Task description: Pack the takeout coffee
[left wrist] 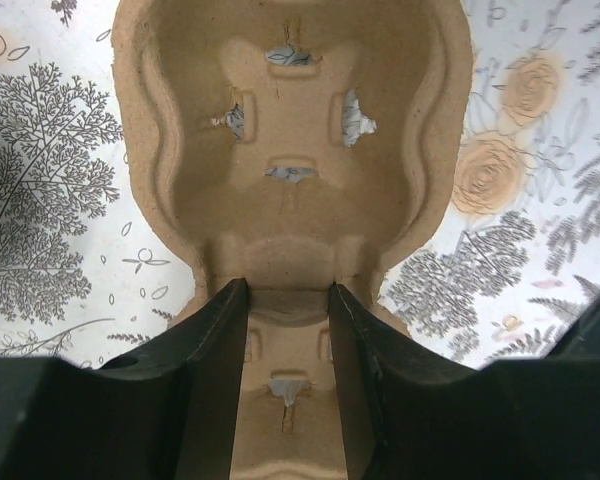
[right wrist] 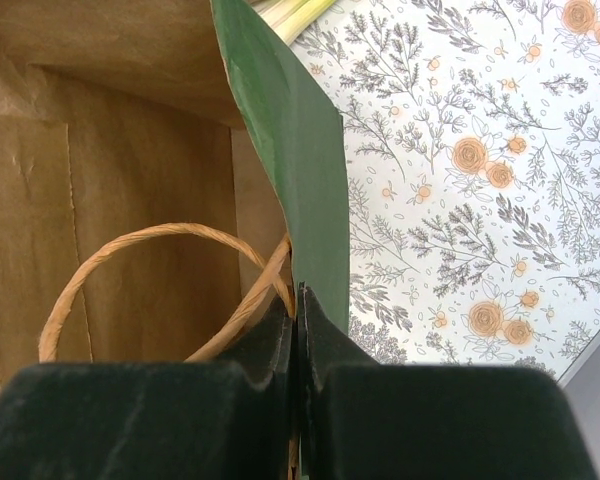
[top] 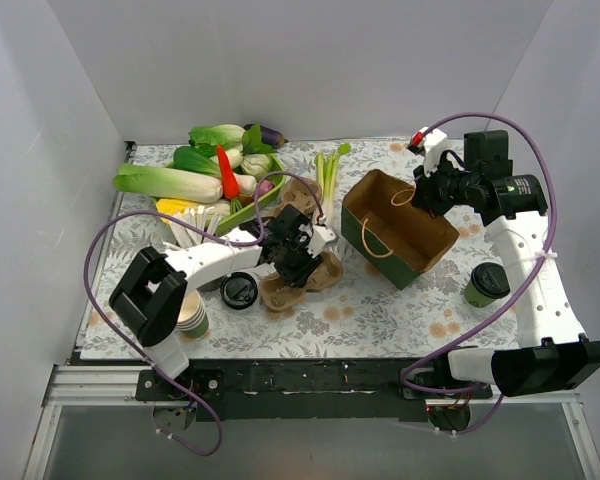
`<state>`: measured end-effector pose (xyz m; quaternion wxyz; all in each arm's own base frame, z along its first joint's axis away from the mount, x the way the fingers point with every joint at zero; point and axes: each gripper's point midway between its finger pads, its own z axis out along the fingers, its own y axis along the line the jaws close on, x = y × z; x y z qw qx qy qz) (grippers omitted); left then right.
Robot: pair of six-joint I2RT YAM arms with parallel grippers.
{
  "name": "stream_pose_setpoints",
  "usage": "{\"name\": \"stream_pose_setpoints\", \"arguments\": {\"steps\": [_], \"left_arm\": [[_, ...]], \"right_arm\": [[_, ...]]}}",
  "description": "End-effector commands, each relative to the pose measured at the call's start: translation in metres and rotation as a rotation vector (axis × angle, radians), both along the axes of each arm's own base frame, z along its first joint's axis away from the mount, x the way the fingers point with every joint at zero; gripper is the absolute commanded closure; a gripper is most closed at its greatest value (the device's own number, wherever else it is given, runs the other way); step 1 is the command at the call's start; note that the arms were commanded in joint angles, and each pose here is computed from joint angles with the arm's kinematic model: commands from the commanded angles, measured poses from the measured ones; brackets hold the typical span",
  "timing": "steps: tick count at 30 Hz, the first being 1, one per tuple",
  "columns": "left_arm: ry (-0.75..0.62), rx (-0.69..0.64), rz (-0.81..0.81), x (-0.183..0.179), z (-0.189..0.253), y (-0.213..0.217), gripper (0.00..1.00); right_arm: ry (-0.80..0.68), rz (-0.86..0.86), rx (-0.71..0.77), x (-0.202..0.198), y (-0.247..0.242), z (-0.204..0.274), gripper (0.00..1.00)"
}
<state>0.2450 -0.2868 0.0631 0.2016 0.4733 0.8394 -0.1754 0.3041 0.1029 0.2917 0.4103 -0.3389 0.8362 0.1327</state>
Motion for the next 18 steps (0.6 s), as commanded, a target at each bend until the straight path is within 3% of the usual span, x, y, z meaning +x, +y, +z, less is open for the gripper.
{"name": "stream_pose_setpoints", "arguments": {"steps": [1,2,11,15,18], "left_arm": [[-0.083,-0.206,-0.03,0.0,0.083,-0.013,0.96],[-0.109,-0.236,-0.031,0.002,0.092,-0.014,1.0],[-0.289,-0.433,0.156,0.051,0.19,0.023,1.0],[-0.592,-0.607,0.176,0.074,0.29,0.044,1.0],[-0.707,-0.731,0.121,0.075,0.346,0.037,1.0]], "right_arm": [[-0.034,0.056,0.001,-0.013,0.001,0.012,0.99],[-0.029,0.094,0.02,-0.02,0.007,0.015,0.99],[0.049,0.334,0.122,-0.073,0.033,0.032,0.99],[0.142,0.394,0.197,-0.082,0.046,0.03,0.99],[0.173,0.426,0.238,-0.084,0.053,0.026,0.99]]}}
